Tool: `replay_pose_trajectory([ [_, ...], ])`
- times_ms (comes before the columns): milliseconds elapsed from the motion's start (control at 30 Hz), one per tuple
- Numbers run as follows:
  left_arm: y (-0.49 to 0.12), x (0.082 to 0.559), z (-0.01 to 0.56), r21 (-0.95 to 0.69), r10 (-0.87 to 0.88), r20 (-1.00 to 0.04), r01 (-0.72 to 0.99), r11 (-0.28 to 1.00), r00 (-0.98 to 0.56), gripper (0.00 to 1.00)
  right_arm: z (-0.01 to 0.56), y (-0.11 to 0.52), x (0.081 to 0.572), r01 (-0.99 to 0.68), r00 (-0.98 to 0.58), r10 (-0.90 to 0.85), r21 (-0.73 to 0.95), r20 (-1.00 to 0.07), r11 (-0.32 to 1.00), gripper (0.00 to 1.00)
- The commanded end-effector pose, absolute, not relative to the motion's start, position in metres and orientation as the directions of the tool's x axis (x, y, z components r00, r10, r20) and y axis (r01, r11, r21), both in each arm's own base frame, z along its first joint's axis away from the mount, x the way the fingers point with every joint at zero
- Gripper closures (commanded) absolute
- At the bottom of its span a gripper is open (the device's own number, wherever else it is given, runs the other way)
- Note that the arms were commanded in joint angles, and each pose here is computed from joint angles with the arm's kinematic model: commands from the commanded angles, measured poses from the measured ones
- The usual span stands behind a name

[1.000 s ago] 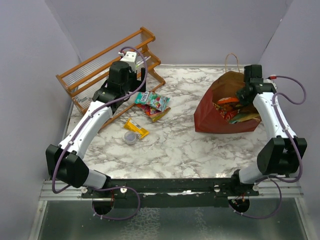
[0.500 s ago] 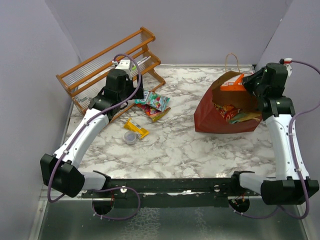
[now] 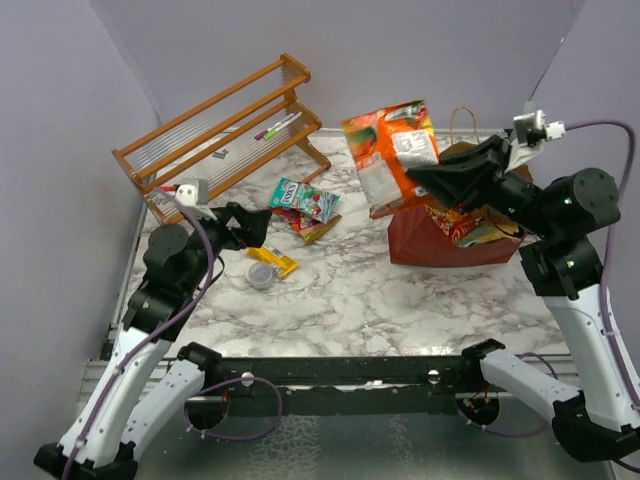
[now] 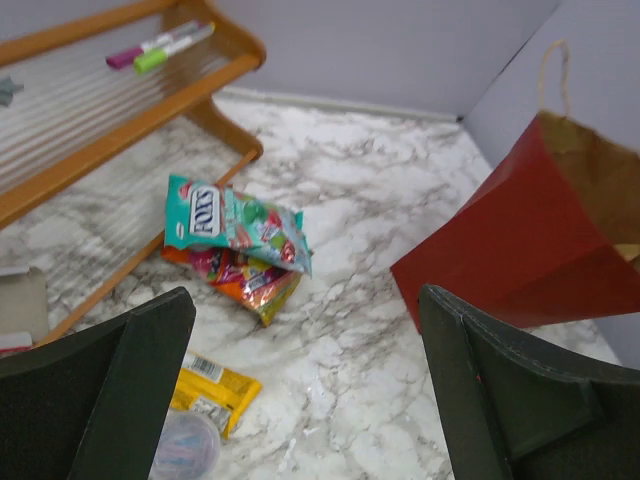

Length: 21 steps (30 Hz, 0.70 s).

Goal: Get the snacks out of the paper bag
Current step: Place the snack at the center of the board.

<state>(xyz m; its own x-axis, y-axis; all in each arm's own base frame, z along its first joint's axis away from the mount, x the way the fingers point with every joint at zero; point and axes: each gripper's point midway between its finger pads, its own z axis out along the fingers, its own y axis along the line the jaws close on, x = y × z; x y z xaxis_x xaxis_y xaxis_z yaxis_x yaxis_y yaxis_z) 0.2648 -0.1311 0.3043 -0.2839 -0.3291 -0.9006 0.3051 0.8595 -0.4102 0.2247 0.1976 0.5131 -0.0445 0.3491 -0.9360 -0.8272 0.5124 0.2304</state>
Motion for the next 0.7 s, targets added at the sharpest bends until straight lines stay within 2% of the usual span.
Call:
replay_pose_trajectory([
  [0, -0.131, 0.246, 0.334, -0.437, -0.411, -0.899, 0.396, 0.807, -0.154, 0.03, 0.456, 0.240, 0.199, -0.956, -0.168, 0.189, 0.206, -0.968, 0.209, 0.99],
  [133, -0.118, 0.242, 0.334, -0.405, -0.413, -0.908, 0.387, 0.828, -0.068, 0.02, 0.416, 0.265, 0.215, -0.938, -0.171, 0.129, 0.201, -0.977, 0.282, 0.99],
  [300, -0.086, 0.253, 0.313, -0.394, -0.409, -0.912, 0.226, 0.891, 0.023, 0.02, 0.368, 0.308, 0.243, -0.883, -0.186, 0.047, 0.188, -0.981, 0.430, 0.99],
  [367, -0.082, 0.255, 0.301, -0.372, -0.384, -0.923, 0.203, 0.906, 0.021, 0.02, 0.340, 0.329, 0.262, -0.838, -0.198, -0.040, 0.147, -0.979, 0.526, 0.99],
  [567, -0.071, 0.252, 0.282, -0.320, -0.322, -0.947, 0.147, 0.936, -0.011, 0.02, 0.303, 0.336, 0.331, -0.608, -0.163, -0.307, -0.149, -0.938, 0.779, 0.99],
  [667, -0.057, 0.250, 0.286, -0.276, -0.278, -0.961, 0.087, 0.957, 0.010, 0.02, 0.300, 0.333, 0.364, -0.524, -0.075, -0.446, -0.345, -0.892, 0.778, 0.98],
])
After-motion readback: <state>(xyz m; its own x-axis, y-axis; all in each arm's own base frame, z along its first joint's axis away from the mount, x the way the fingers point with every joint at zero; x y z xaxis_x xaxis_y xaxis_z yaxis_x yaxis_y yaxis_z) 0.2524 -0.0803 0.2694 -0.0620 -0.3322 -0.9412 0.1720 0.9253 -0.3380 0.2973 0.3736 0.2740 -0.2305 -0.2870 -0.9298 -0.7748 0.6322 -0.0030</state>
